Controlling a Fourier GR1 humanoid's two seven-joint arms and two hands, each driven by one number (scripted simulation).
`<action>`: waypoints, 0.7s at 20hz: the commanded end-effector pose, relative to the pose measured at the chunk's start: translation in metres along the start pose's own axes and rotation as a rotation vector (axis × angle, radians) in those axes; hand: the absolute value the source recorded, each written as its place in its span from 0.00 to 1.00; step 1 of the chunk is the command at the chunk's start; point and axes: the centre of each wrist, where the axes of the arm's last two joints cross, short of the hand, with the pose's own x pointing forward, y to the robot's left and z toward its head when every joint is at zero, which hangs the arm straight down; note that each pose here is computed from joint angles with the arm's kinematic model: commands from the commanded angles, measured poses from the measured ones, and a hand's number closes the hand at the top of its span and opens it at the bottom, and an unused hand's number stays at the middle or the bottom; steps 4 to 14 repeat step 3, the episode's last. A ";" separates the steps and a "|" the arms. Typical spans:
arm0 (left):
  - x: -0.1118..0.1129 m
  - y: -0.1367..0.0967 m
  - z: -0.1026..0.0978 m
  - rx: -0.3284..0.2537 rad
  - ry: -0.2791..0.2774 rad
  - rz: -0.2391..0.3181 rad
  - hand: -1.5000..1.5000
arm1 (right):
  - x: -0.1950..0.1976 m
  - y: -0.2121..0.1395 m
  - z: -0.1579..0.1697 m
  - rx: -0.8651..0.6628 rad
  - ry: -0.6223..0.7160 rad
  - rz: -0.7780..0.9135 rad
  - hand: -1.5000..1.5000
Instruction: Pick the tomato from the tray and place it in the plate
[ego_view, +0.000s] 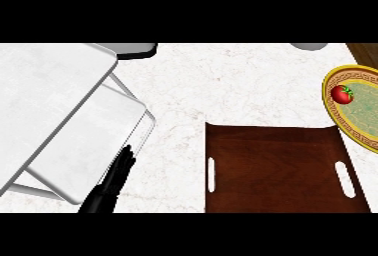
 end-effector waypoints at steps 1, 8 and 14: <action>0.008 0.068 -0.026 0.200 0.002 -0.139 0.50 | -0.005 -0.015 0.012 0.009 -0.022 0.012 0.00; 0.007 0.069 -0.032 0.192 0.009 -0.142 0.50 | -0.010 -0.015 0.017 0.004 -0.028 0.014 0.00; 0.007 0.069 -0.032 0.192 0.009 -0.142 0.50 | -0.010 -0.015 0.017 0.004 -0.028 0.014 0.00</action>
